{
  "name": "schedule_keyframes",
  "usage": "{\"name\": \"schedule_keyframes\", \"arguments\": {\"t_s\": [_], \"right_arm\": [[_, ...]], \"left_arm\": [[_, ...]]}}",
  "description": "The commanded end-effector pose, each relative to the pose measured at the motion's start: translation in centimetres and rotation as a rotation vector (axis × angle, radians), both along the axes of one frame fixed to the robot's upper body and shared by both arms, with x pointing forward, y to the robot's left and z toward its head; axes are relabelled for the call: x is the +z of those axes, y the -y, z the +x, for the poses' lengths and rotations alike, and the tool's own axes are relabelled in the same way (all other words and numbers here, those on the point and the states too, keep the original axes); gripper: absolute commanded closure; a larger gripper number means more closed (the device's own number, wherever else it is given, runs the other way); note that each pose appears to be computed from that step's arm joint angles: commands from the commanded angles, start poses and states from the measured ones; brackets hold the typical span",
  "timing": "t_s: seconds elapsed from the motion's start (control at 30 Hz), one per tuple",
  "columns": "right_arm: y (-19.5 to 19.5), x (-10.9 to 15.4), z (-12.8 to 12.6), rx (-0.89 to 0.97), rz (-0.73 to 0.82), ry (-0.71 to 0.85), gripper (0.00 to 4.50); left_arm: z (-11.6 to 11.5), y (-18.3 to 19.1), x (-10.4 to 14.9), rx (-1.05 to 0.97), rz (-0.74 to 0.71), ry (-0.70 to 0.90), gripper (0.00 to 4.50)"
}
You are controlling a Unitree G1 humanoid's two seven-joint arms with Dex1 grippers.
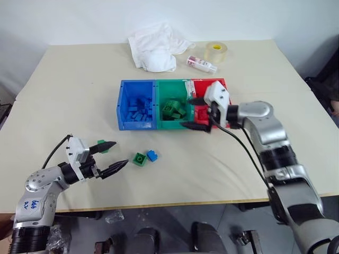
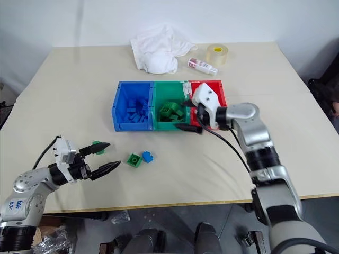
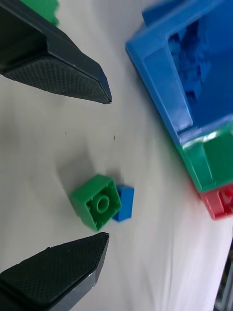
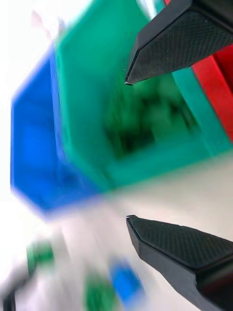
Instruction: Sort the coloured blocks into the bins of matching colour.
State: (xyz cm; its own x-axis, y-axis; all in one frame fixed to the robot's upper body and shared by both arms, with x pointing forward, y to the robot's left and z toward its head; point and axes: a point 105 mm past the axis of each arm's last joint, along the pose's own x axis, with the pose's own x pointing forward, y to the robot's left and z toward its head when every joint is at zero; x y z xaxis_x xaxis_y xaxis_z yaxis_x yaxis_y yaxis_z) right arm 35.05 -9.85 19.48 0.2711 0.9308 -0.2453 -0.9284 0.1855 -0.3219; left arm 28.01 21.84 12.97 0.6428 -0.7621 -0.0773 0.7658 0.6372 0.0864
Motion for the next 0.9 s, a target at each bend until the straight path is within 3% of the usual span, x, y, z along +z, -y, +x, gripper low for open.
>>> {"name": "schedule_keyframes", "arguments": {"t_s": [0.03,0.27,0.5,0.67,0.9], "right_arm": [[1.9,0.7,-3.1,0.117,-0.004,-0.020,0.01],[6.5,-2.2,-5.0,0.072,-0.101,-0.121,0.01],[6.0,-2.1,-4.6,0.063,-0.076,-0.116,0.01],[5.1,-1.8,-4.3,0.076,-0.061,-0.098,0.01],[4.7,-1.6,-4.5,0.063,-0.042,-0.074,0.01]], "left_arm": [[-0.9,-1.1,1.3,0.030,0.031,0.042,0.00],[-4.3,-4.3,0.8,0.155,0.096,0.004,0.00],[-7.3,-7.1,0.3,0.237,0.154,-0.044,0.00],[-6.7,-6.1,0.4,0.220,0.156,-0.035,0.00],[-4.3,-0.4,-0.4,0.041,0.112,-0.023,0.00]]}}
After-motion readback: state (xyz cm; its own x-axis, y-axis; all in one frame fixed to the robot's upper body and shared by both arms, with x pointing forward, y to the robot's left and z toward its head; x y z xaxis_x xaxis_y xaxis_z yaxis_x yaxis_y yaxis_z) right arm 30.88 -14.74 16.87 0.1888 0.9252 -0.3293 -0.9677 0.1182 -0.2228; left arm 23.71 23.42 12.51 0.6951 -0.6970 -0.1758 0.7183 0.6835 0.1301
